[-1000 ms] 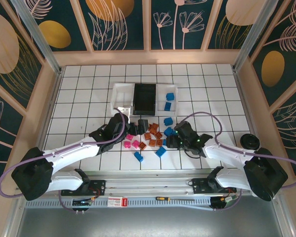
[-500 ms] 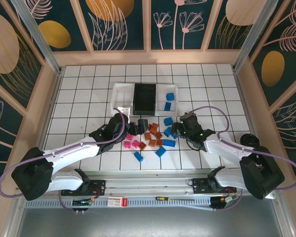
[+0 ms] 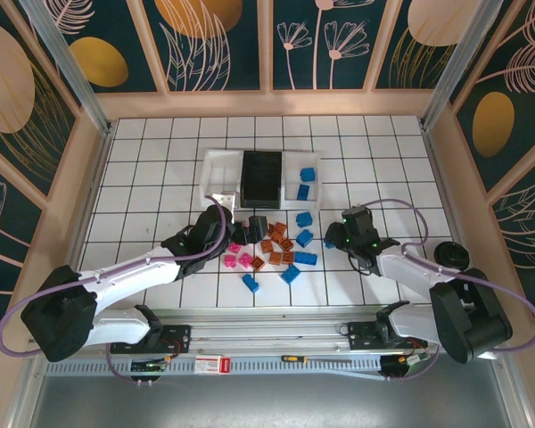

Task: Sort the legos into containers by color
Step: Move the lego to the center of the table, then pick up the lego from the center of the table.

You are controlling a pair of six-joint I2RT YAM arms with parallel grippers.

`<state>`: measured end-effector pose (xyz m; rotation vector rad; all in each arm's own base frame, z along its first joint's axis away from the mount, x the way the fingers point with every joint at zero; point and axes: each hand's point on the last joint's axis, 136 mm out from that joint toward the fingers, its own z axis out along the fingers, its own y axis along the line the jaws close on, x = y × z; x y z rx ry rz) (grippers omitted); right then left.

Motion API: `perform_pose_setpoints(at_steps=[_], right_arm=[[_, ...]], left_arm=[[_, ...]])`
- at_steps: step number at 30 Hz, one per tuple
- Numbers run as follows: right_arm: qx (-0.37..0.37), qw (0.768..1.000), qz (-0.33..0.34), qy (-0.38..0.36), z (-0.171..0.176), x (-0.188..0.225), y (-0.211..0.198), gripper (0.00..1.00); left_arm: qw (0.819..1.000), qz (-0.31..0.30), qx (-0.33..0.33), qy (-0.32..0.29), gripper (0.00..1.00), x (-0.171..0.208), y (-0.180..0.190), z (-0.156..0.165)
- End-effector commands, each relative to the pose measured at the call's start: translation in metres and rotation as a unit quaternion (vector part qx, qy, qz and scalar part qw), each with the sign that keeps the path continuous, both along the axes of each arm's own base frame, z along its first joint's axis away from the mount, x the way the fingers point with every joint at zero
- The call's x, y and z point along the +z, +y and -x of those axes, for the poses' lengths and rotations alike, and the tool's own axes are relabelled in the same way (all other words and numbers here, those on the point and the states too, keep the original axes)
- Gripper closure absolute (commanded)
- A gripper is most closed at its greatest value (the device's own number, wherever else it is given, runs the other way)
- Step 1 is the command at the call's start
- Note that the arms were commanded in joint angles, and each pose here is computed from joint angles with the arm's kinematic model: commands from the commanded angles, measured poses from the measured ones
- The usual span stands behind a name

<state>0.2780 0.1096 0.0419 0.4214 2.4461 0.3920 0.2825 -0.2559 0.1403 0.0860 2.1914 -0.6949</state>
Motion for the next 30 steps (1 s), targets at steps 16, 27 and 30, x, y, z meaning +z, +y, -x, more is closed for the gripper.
perform_pose_setpoints(at_steps=[16,27,30], right_arm=[[0.063,0.996,0.066,0.024,0.0,-0.019,0.021,0.45],[0.168,0.978,0.016,-0.123,-0.053,0.098,0.106,0.65],[0.161,0.978,0.032,-0.132,-0.086,0.106,0.115,0.66]], left_arm=[[1.0,-0.008,0.017,0.004,0.01,-0.006,0.006,0.0],[0.996,-0.035,0.075,-0.014,0.01,0.004,0.048,0.009],[0.994,-0.043,0.103,-0.015,0.01,0.004,0.065,0.013]])
